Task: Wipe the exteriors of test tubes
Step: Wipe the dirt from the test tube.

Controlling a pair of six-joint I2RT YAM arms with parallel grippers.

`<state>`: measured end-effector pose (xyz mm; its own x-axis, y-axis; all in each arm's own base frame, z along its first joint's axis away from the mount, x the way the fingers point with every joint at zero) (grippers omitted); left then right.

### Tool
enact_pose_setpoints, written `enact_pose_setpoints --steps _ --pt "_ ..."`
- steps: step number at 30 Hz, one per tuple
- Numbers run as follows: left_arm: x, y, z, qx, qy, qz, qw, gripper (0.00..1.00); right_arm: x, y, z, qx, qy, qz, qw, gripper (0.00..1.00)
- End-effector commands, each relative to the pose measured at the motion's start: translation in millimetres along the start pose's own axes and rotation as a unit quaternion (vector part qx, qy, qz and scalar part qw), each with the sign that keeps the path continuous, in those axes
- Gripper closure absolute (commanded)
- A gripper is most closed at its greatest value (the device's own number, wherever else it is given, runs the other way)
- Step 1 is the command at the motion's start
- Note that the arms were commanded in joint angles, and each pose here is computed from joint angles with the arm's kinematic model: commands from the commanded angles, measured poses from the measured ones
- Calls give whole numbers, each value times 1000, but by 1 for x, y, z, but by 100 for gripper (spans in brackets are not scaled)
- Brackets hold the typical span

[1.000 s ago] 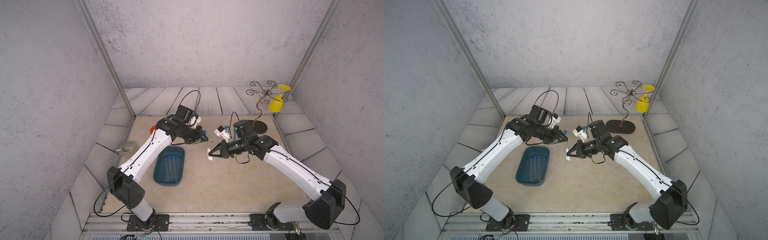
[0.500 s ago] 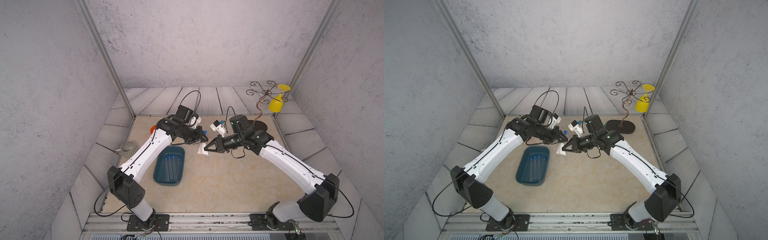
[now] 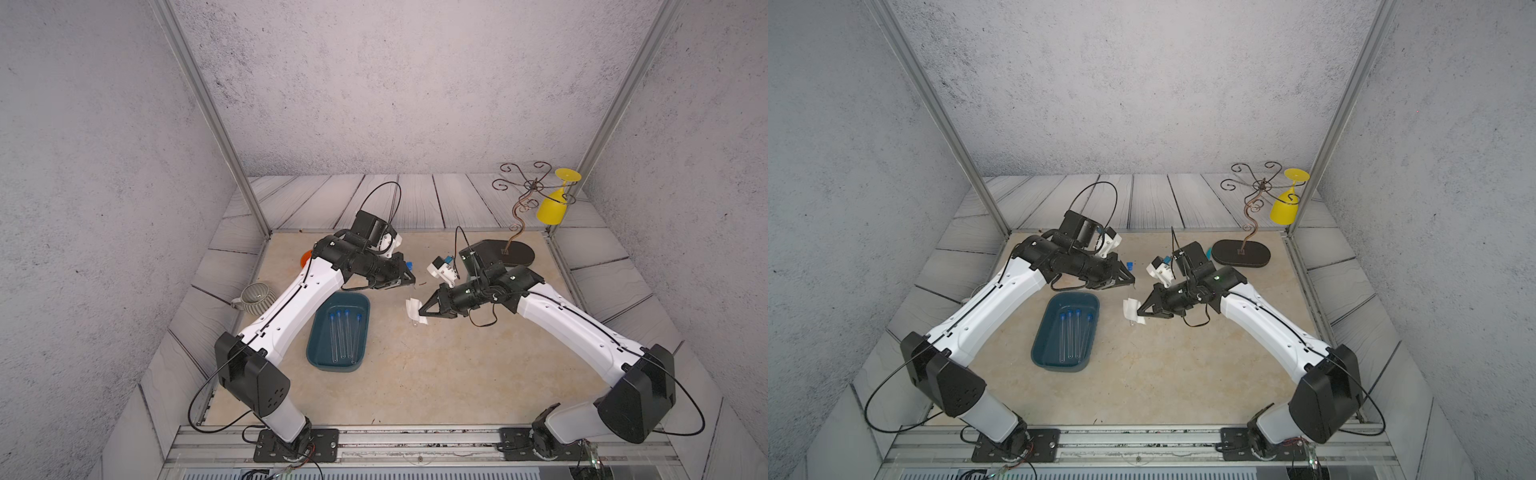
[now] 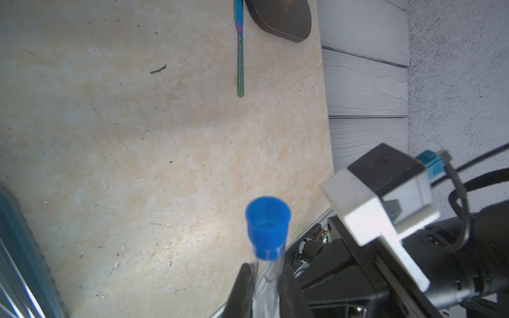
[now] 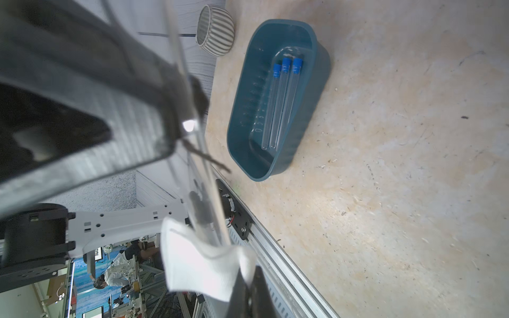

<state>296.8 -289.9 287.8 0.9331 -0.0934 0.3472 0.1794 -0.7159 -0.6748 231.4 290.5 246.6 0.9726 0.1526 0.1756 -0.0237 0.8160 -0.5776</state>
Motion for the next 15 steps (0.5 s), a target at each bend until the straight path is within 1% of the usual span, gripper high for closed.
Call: enact_pose_setpoints --steps 1,9,15 --pt "4 -7 -10 -13 11 -8 1000 85 1 -13 -1 -11 -14 -20 1000 96" --pt "2 -7 -11 -18 7 -6 1000 85 27 -11 17 5 -30 -25 999 96" --pt "3 -8 -12 -20 7 -9 1000 85 40 -6 18 -7 -37 -18 999 96"
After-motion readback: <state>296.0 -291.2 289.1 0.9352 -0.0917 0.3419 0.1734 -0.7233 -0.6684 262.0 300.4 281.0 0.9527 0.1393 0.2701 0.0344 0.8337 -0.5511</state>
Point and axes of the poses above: each gripper's point midway between its finger pads, its own y axis out along the fingers, its own z axis along the line the jaws close on, x = y × z, the point moved 1 cm from there along -y, back along the fingers, and after that the axes turned 4 degrees about y, right-handed, at the moved point
